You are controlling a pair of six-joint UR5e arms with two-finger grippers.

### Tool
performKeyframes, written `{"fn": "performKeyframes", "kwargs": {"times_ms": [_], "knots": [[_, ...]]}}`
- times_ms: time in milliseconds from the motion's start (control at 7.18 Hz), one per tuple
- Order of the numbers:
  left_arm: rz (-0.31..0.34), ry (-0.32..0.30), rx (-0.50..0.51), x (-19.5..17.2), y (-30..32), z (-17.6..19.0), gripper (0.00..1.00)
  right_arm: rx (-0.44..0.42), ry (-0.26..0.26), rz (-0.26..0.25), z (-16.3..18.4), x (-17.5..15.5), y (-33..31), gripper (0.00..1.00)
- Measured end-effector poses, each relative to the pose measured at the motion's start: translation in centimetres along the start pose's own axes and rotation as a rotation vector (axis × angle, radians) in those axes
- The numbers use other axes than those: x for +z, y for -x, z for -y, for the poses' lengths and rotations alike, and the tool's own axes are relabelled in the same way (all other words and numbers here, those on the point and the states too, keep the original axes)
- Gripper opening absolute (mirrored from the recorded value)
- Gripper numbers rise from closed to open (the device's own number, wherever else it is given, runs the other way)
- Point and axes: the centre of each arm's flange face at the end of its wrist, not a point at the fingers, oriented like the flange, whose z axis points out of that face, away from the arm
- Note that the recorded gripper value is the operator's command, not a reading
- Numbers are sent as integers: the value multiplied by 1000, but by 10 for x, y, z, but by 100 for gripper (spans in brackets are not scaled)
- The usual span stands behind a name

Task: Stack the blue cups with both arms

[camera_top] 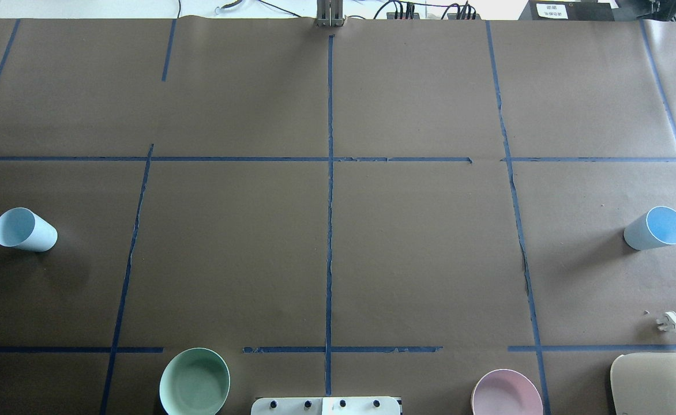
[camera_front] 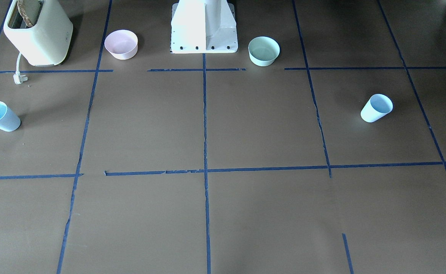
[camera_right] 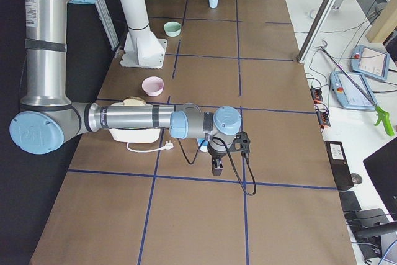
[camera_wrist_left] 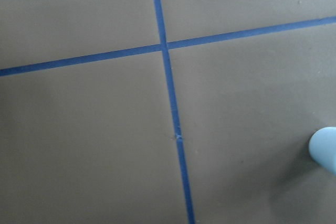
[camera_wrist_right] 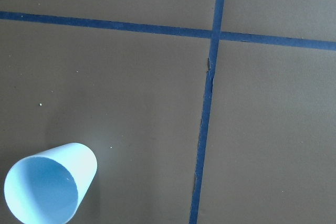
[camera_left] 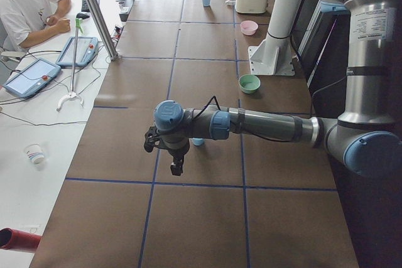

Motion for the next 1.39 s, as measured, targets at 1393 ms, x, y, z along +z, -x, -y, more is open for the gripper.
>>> {"fn": "performKeyframes", "kwargs": {"times_ms": [1393], "knots": [[50, 56, -84, 136, -127, -15, 100, -9, -3, 25, 1, 11, -6, 100]]}}
